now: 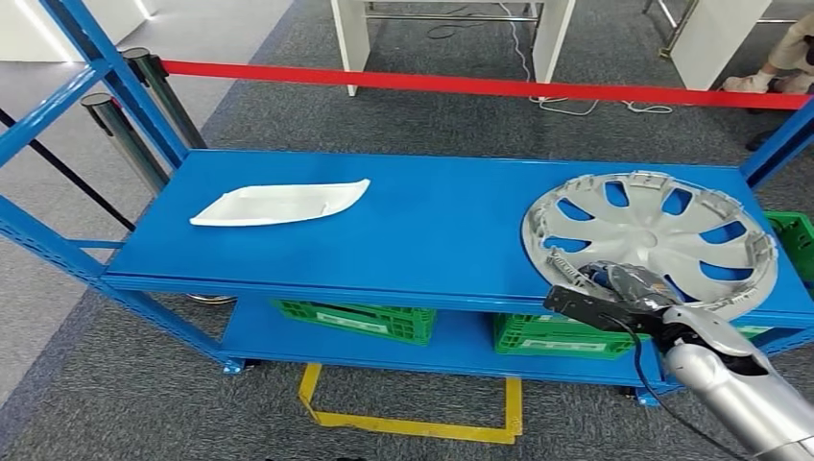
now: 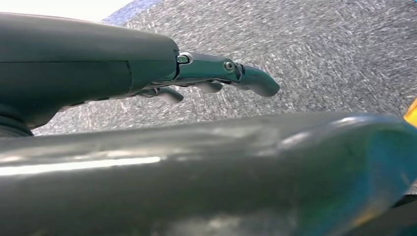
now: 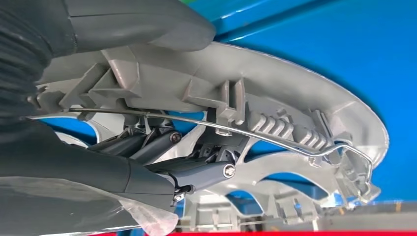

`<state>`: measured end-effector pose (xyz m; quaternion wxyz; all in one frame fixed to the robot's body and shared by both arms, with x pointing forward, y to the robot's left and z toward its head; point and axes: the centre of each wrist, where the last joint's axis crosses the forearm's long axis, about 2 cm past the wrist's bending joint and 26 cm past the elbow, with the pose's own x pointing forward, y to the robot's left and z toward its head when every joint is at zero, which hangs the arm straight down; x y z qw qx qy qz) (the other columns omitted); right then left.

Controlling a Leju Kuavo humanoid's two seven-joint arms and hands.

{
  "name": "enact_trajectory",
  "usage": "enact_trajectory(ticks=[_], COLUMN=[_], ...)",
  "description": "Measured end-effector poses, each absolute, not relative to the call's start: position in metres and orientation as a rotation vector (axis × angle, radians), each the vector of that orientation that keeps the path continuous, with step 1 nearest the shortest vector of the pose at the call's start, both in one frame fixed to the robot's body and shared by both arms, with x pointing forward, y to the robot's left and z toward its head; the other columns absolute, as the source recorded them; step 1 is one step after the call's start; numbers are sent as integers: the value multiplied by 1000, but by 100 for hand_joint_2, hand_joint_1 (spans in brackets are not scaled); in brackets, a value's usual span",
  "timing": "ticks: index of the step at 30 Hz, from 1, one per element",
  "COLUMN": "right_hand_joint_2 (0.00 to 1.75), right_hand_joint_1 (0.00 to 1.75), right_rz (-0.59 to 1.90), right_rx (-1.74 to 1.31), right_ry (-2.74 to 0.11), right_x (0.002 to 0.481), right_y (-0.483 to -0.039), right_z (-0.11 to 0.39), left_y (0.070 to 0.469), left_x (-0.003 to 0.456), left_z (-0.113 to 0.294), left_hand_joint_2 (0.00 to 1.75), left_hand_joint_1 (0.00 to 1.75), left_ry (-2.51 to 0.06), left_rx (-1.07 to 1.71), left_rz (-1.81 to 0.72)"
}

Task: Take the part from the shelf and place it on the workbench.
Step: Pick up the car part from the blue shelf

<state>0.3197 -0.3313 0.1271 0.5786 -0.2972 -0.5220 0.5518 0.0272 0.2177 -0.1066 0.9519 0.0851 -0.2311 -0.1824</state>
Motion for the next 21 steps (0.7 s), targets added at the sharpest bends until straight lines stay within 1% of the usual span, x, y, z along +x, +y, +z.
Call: enact_trajectory(ticks=[8, 12, 17, 21], right_hand_joint_2=[175, 175, 175, 175], right_hand_joint_1=[175, 175, 175, 175], right_rz=[1200, 1181, 1176, 1147], right_rx=[-719, -723, -721, -753], right_ry=[-1322, -1332, -1345, -1395], right_x=[306, 304, 301, 296], right_y=[-323, -324, -325, -325], right_z=[123, 123, 122, 125], left_y=[217, 216, 214, 216], left_x=[28, 29, 29, 29], left_z=[-107, -106, -106, -107], left_hand_joint_2=[0, 175, 175, 175], left_hand_joint_1=[0, 0, 0, 0], left_ry=[-515, -537, -557, -555], left_rx=[143, 119, 94, 109], left_rz=[-379, -370, -361, -235])
